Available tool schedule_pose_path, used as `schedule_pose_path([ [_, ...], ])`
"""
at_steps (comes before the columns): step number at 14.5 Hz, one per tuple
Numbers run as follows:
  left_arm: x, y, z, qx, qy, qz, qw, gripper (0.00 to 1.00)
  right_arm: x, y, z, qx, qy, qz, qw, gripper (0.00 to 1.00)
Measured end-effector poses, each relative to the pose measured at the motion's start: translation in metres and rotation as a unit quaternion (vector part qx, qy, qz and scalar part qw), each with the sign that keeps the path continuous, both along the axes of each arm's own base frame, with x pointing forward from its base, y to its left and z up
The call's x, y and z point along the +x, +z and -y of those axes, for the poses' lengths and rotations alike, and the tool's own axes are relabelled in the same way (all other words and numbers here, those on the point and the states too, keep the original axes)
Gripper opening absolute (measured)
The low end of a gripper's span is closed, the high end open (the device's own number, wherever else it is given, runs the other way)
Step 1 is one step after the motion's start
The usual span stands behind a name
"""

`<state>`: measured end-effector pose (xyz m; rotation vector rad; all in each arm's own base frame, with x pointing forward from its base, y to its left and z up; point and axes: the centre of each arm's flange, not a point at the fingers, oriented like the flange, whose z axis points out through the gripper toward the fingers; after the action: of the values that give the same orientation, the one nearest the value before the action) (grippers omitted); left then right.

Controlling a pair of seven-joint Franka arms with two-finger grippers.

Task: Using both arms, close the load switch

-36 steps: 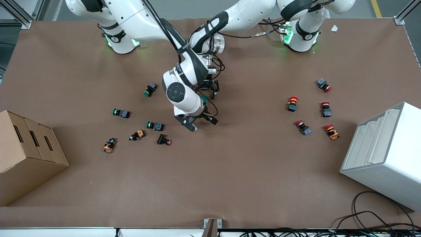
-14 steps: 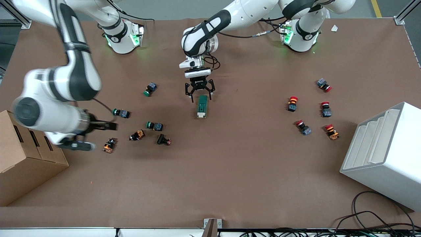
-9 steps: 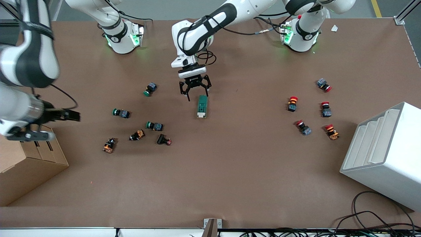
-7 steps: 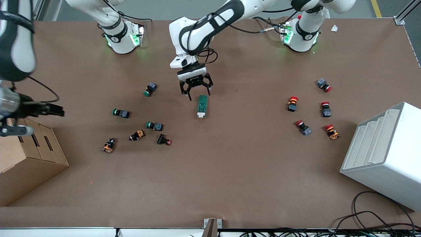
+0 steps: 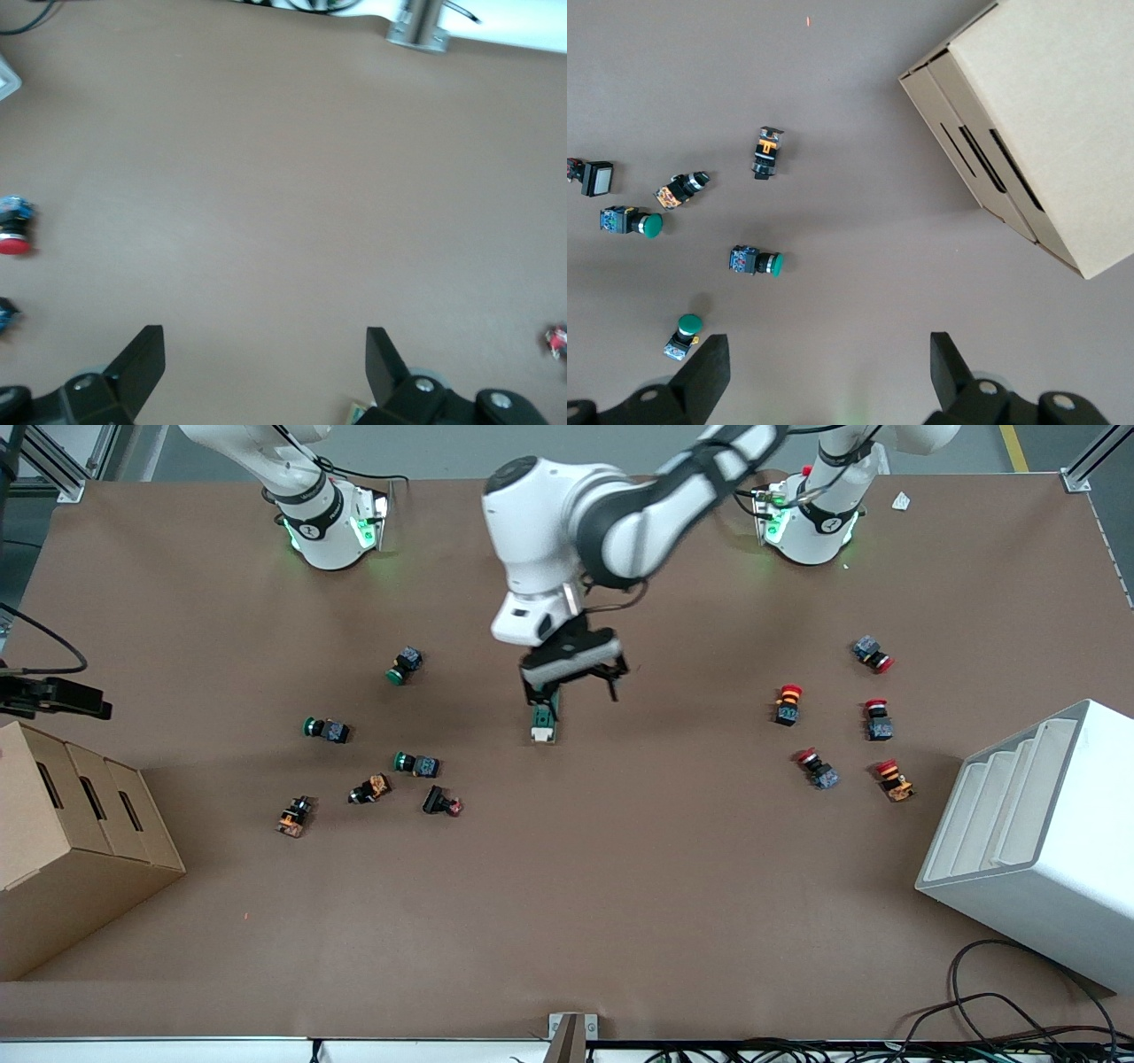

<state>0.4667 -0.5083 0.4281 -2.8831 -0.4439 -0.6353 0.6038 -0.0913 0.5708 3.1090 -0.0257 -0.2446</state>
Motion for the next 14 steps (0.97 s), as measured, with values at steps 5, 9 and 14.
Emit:
schedule_pose_path([
  [5,0.065,0.069,-0.110,0.041,-0.028,-0.051,0.997,1.00,-0.007,0.005,-0.027,0.011,0.020,-0.035,0.999,1.00],
  [9,0.101,0.116,-0.196,0.088,-0.102,-0.125,0.983,1.00,-0.014,0.030,-0.033,0.020,0.024,-0.020,0.999,1.00],
  [14,0.131,0.153,-0.292,0.045,-0.157,-0.174,0.971,1.00,-0.035,0.063,-0.046,0.025,0.025,-0.004,0.999,1.00],
])
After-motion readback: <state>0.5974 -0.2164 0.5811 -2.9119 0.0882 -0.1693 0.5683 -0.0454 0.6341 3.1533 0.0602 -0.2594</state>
